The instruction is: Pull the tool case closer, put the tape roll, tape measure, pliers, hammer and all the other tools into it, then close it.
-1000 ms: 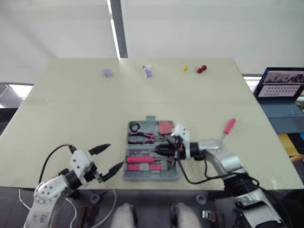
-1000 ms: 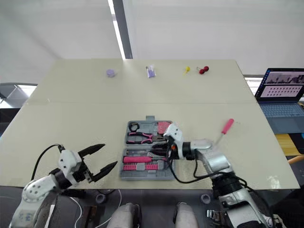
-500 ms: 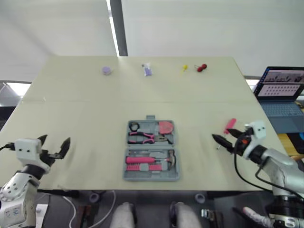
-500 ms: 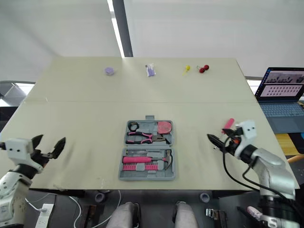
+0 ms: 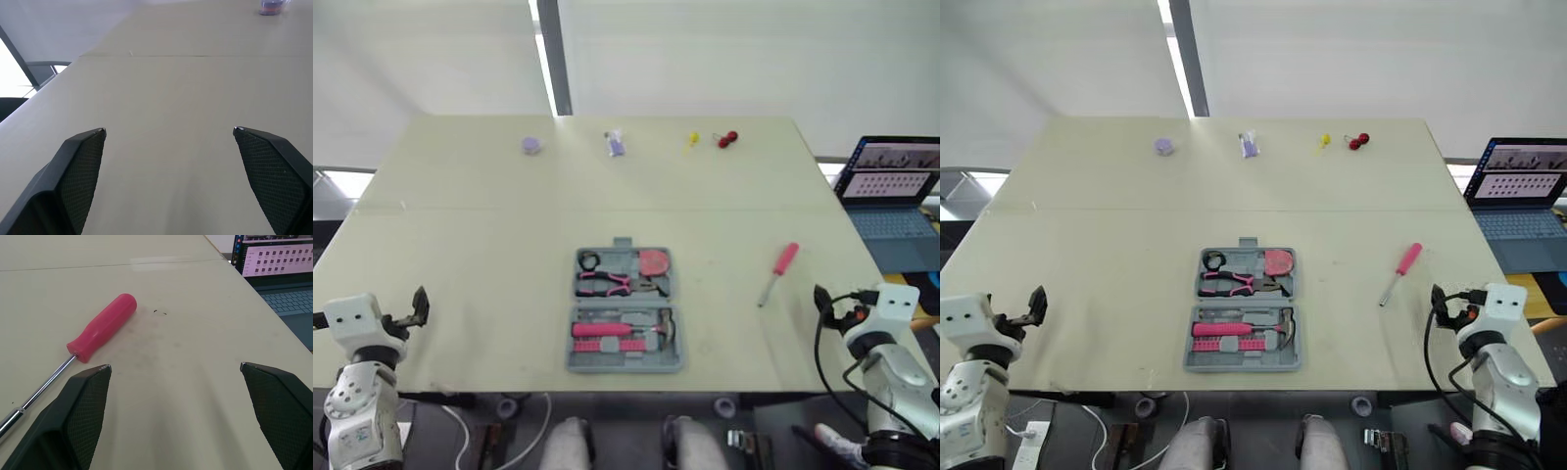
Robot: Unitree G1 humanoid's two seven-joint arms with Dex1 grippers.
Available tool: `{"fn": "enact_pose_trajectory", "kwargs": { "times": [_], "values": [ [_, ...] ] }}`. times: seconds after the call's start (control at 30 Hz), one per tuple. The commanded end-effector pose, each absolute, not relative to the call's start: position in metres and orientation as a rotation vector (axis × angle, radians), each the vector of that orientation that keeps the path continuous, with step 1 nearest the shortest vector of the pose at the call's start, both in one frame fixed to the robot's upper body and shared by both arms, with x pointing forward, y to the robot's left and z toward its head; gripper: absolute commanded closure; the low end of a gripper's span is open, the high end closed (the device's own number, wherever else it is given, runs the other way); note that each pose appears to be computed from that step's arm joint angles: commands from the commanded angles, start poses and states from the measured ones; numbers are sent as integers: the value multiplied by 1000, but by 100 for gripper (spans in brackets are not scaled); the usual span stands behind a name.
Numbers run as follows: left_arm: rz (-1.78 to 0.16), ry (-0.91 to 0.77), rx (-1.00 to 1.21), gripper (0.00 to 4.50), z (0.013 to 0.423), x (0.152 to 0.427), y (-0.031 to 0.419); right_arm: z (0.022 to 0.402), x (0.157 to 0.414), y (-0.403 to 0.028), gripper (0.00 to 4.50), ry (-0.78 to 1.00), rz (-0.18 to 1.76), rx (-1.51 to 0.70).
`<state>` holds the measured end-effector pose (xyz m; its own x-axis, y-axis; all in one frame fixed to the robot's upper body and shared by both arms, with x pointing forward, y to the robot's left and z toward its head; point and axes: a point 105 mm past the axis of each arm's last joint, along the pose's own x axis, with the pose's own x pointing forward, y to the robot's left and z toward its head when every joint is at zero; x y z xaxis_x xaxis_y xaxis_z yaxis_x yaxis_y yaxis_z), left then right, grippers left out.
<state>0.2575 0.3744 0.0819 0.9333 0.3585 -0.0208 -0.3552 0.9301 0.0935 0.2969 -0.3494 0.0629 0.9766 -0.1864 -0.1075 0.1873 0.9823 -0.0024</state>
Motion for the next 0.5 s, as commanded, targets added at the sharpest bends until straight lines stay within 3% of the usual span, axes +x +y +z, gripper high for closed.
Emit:
{"fn": "enact_pose_trajectory", "kwargs": {
  "times": [0.03,0.37,0.5],
  "values": [
    [402,12,106,0,89,255,377,75,297,-356,5,45,-243,1],
    [320,4,66,0,86,263,358,69,303,-346,5,63,-244,32],
    [94,-63,60,0,103,281,321,75,312,-333,5,50,-217,65]
  ]
}}
